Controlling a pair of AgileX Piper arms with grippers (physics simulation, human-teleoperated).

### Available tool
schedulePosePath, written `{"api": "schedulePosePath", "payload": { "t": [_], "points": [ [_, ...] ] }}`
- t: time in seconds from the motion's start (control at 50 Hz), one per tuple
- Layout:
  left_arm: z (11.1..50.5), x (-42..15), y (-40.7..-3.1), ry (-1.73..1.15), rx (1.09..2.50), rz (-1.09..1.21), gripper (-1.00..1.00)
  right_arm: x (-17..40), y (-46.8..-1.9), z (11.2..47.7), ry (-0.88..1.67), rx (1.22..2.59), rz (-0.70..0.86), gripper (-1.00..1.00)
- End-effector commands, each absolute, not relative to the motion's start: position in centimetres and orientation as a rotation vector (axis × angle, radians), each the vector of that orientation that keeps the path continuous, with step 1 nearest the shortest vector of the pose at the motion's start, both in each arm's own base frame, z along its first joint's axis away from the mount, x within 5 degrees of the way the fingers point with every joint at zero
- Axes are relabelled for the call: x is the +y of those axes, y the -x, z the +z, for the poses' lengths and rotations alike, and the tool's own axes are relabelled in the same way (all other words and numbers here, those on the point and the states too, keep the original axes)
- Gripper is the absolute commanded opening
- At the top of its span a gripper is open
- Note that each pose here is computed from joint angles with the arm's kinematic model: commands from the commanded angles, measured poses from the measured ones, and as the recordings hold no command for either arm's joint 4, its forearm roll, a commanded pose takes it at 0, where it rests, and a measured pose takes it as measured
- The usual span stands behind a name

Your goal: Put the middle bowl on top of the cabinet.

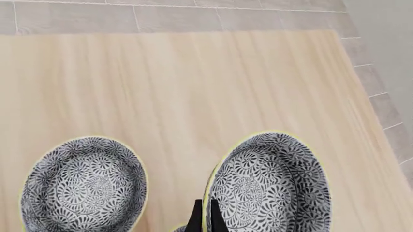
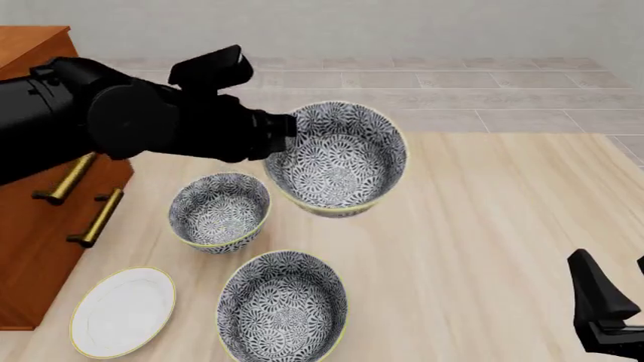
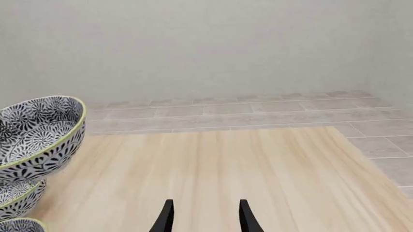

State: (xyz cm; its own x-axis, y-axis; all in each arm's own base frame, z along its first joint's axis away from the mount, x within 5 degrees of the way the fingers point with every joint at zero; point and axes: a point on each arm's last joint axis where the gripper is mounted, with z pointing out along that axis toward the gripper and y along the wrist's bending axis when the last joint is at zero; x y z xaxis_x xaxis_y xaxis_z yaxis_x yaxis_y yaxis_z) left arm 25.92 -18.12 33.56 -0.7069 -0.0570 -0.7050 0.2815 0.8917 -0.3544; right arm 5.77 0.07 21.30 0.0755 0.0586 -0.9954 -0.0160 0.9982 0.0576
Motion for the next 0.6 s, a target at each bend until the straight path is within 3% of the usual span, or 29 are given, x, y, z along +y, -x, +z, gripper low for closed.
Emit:
{"api": "schedulePosePath", "payload": {
  "t": [0.02, 0.6],
  "points": [
    [35.2, -16.8, -25.9, -0.038, 2.301, -0.598, -1.0, 0.1, -5.8, 21.3, -0.03, 1.495, 0.053, 1.0],
    [41.0, -12.7, -24.7, 0.181, 2.243, -0.62, -1.0, 0.1, -5.8, 21.3, -0.021, 1.495, 0.05, 1.0]
  ]
}}
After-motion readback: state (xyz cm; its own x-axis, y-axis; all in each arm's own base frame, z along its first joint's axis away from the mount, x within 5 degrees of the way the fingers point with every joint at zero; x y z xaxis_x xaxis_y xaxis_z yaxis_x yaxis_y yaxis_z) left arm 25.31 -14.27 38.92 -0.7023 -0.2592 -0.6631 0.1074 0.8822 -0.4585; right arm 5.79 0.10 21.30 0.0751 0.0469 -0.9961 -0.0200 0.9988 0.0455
